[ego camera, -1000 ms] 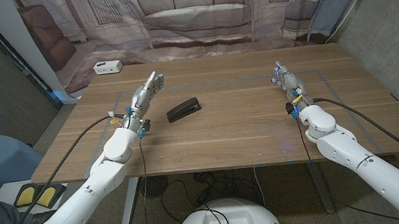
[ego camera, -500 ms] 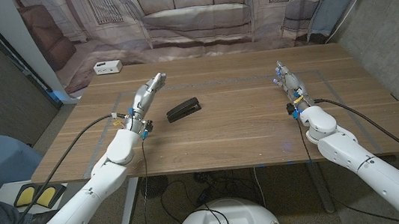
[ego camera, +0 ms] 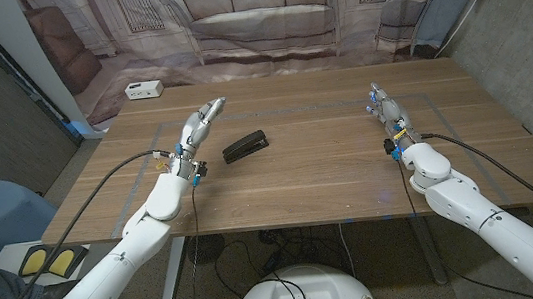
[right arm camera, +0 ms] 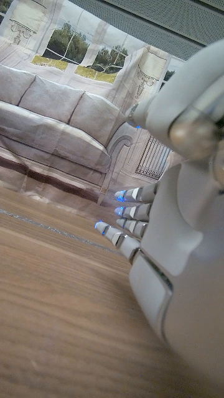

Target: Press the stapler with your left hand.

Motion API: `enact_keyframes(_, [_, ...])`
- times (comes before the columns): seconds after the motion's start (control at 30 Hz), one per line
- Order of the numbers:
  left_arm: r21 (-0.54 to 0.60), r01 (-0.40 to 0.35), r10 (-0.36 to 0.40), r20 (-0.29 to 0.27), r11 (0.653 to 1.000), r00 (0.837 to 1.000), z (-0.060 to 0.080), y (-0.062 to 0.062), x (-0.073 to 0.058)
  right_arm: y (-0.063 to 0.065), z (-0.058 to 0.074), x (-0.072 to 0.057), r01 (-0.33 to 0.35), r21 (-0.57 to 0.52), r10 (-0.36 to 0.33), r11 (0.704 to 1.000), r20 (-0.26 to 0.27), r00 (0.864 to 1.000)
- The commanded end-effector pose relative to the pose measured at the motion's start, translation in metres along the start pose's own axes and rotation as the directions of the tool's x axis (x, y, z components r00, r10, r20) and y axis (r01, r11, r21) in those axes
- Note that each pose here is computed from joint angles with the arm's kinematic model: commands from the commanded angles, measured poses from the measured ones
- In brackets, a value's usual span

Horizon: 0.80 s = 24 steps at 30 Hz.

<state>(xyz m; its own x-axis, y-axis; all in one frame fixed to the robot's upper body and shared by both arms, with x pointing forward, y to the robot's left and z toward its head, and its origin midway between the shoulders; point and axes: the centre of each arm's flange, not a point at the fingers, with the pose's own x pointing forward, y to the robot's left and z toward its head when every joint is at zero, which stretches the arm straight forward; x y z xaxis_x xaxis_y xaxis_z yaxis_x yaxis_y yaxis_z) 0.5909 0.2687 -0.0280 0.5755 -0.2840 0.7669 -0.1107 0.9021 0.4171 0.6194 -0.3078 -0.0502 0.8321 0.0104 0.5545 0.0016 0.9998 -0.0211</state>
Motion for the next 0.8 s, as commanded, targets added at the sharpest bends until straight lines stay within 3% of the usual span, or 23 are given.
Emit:
enact_keyframes(0.03, [0.114, -0.003, 0.001, 0.017, 0.993, 1.000, 0.011, -0.005, -0.006, -0.001, 0.001, -0.003, -0.002, -0.006, 0.002, 1.000, 0.001, 1.000])
enact_keyframes(0.47, [0.258, -0.023, 0.013, 0.039, 0.966, 0.999, 0.020, -0.011, -0.008, -0.001, 0.002, -0.008, 0.005, -0.002, -0.005, 1.000, -0.001, 1.000])
enact_keyframes(0.8, [0.389, -0.019, -0.001, 0.051, 0.921, 0.999, 0.029, -0.021, -0.008, -0.003, 0.001, -0.011, 0.014, 0.008, -0.014, 1.000, -0.001, 1.000])
